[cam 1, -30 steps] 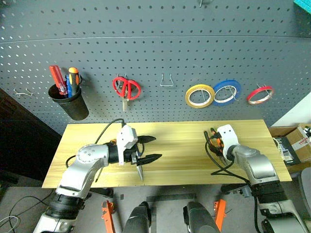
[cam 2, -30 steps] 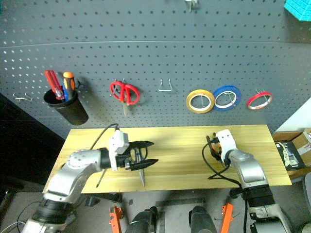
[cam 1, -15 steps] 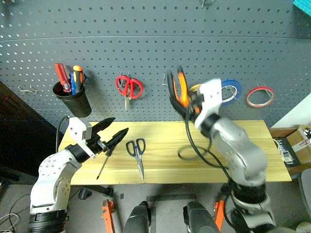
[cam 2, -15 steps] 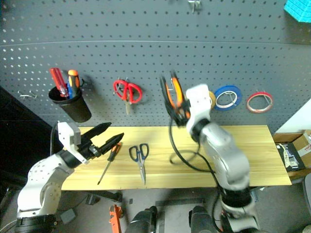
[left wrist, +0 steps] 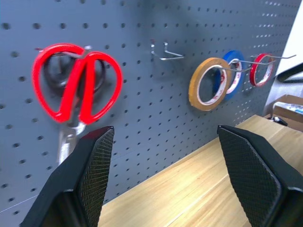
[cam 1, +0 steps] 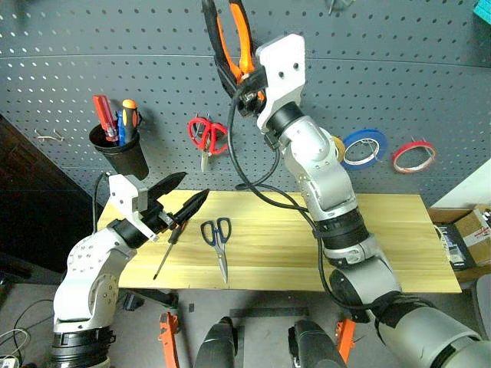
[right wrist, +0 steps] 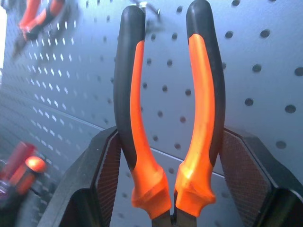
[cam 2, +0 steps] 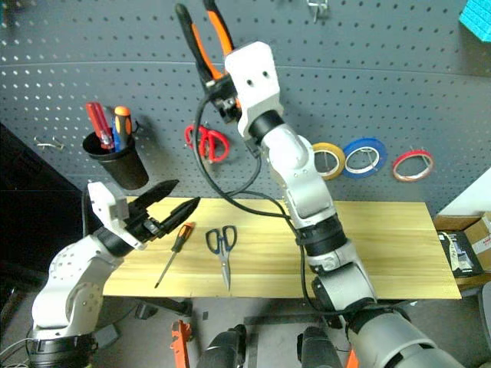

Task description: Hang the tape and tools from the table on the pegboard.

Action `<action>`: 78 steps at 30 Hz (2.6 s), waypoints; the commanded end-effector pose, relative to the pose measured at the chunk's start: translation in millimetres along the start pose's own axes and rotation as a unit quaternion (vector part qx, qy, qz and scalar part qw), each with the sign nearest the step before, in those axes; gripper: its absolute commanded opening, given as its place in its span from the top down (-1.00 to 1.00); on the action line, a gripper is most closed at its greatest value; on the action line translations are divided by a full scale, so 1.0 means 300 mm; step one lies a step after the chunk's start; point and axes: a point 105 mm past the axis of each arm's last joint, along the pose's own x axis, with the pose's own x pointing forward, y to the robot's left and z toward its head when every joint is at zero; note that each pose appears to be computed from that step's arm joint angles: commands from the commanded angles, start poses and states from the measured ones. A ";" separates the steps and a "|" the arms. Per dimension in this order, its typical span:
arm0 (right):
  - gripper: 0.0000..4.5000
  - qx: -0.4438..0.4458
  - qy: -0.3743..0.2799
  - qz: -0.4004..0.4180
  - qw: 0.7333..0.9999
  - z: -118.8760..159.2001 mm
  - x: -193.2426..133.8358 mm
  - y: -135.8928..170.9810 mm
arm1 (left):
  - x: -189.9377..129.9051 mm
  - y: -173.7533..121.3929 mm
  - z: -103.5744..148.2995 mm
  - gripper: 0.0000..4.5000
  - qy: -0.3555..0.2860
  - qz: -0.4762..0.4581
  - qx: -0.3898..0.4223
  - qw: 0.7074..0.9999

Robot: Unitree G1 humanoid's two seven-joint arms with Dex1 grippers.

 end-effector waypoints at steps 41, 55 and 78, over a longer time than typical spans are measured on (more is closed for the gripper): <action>-0.99 0.030 0.198 -0.047 0.979 -0.307 -0.190 -0.120 | 0.135 0.068 -0.026 -0.64 0.008 0.093 0.034 0.995; -0.99 0.159 0.235 0.170 0.944 -0.130 -0.511 0.045 | 0.069 -0.007 -0.285 -0.64 0.205 0.165 -0.053 0.963; -0.99 0.160 0.371 0.288 0.869 -0.157 -0.734 0.141 | 0.054 -0.138 -0.636 -0.64 0.464 0.396 -0.143 0.780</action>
